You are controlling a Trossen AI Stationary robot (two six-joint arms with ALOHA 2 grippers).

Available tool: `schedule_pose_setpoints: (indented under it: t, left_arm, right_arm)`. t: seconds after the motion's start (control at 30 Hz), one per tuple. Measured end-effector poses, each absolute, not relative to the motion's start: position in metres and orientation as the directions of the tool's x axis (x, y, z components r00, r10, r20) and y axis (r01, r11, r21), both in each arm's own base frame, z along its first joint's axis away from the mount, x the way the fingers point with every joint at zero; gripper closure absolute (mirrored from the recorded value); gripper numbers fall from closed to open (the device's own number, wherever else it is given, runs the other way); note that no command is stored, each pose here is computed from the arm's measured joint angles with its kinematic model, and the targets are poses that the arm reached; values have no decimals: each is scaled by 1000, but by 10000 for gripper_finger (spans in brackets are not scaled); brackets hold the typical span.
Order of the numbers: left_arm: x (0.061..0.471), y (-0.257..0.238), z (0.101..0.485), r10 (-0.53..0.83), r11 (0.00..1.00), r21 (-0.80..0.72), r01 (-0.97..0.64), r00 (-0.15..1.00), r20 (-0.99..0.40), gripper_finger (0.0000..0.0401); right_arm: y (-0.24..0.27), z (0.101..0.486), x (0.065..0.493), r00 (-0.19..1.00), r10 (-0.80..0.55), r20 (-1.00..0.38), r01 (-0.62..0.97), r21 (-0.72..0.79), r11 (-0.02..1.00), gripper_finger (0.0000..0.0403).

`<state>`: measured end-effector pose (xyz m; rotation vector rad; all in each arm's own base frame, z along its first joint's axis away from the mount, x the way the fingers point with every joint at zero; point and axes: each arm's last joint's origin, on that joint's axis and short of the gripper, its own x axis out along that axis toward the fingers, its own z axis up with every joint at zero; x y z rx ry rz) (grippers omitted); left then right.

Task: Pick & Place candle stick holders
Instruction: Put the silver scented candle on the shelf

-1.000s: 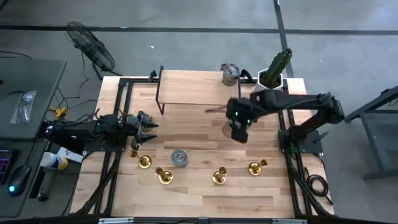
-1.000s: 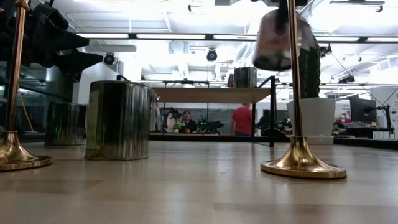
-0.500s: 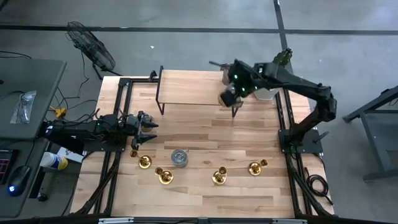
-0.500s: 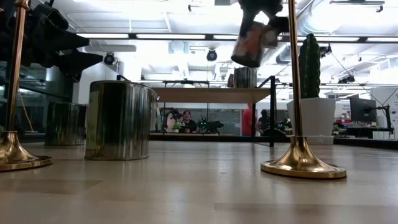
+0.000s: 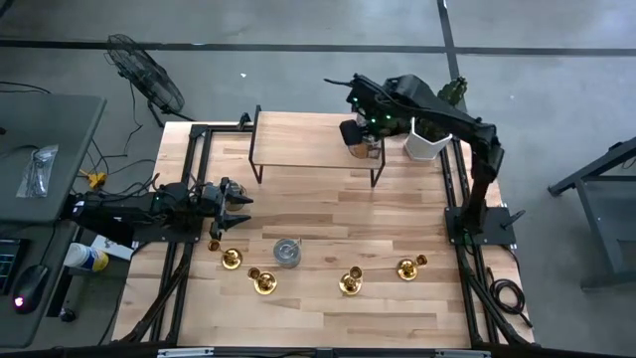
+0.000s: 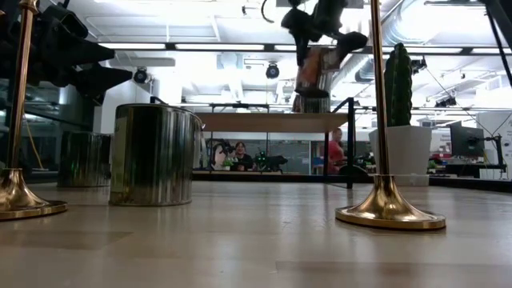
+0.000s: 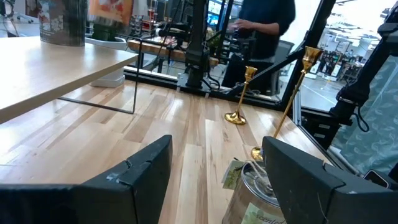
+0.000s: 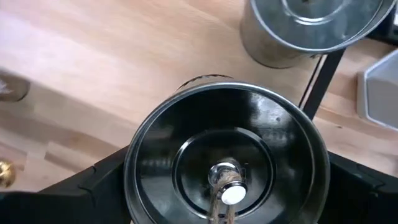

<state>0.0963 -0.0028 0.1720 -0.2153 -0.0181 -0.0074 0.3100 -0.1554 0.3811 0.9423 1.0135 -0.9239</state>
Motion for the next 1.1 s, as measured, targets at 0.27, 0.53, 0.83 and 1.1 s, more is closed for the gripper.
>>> schedule_pose_setpoints:
  t: [0.27, 0.53, 0.83, 1.1]
  left_arm:
    - [96, -3, 172, -6, 977, -214, 10, 1000, 18, 158]
    - [96, -3, 172, -6, 977, -214, 9, 1000, 18, 158]
    - [96, -3, 172, -5, 977, -214, 9, 1000, 19, 158]
    - [96, -3, 172, -6, 977, -214, 9, 1000, 18, 158]
  right_arm:
    - [-165, 367, 316, 203, -152, -967, 952, 159, 261, 49]
    - [-169, 356, 318, 139, -133, -981, 963, 102, 249, 49]
    - [-172, 350, 319, 90, -138, -986, 966, 53, 251, 48]
    - [-173, 347, 319, 85, -133, -988, 964, 47, 262, 48]
